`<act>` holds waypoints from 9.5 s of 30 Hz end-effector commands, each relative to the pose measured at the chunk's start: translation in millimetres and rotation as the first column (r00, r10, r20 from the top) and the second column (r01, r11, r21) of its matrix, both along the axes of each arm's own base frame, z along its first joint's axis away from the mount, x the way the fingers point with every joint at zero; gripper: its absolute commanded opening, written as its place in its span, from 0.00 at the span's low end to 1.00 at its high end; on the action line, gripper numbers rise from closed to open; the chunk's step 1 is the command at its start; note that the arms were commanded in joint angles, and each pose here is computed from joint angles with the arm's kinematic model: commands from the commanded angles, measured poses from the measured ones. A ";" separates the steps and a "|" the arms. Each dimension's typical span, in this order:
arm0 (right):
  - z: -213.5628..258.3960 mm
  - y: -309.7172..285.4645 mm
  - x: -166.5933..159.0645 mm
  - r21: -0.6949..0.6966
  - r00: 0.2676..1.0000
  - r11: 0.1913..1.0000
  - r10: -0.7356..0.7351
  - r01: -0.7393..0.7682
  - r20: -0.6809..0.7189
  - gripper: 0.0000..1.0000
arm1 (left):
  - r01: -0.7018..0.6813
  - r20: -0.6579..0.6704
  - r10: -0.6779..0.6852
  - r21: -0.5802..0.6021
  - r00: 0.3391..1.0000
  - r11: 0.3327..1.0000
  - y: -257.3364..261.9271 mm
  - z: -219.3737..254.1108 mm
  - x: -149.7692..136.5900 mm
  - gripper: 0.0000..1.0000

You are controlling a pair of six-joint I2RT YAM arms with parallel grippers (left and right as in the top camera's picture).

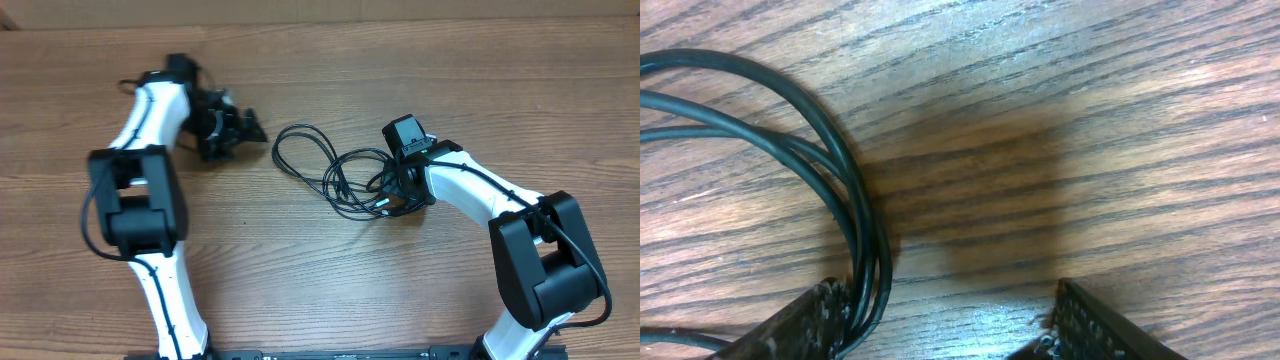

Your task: Untangle cables

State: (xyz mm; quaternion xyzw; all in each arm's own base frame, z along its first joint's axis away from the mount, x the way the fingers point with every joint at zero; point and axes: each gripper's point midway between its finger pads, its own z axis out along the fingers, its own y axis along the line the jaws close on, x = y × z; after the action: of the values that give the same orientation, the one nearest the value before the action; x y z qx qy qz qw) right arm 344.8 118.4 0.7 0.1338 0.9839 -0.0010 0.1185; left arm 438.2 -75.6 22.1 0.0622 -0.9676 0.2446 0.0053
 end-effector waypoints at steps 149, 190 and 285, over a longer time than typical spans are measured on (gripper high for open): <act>-44.5 10.9 12.2 -0.063 0.964 0.969 0.227 -0.237 -0.141 0.82 | -0.074 -0.002 0.106 0.701 0.994 0.709 86.1 -21.3 2.0 0.99; -43.7 -59.2 4.4 -0.136 0.971 0.985 -0.132 0.106 -0.200 0.85 | -0.454 -0.120 0.622 0.582 0.773 0.675 202.8 -30.0 -47.8 1.00; -37.8 50.7 3.0 0.304 0.868 0.844 0.487 -0.441 -0.093 0.17 | 0.274 0.073 -0.300 0.246 0.951 0.930 -137.1 -26.8 -14.8 1.00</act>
State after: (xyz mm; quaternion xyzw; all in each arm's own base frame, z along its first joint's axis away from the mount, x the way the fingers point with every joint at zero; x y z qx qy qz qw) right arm 373.6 180.6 -0.1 -0.0974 0.9760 0.1827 0.0670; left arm 436.2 -204.0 11.4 -0.0793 -0.9893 0.1133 -0.0468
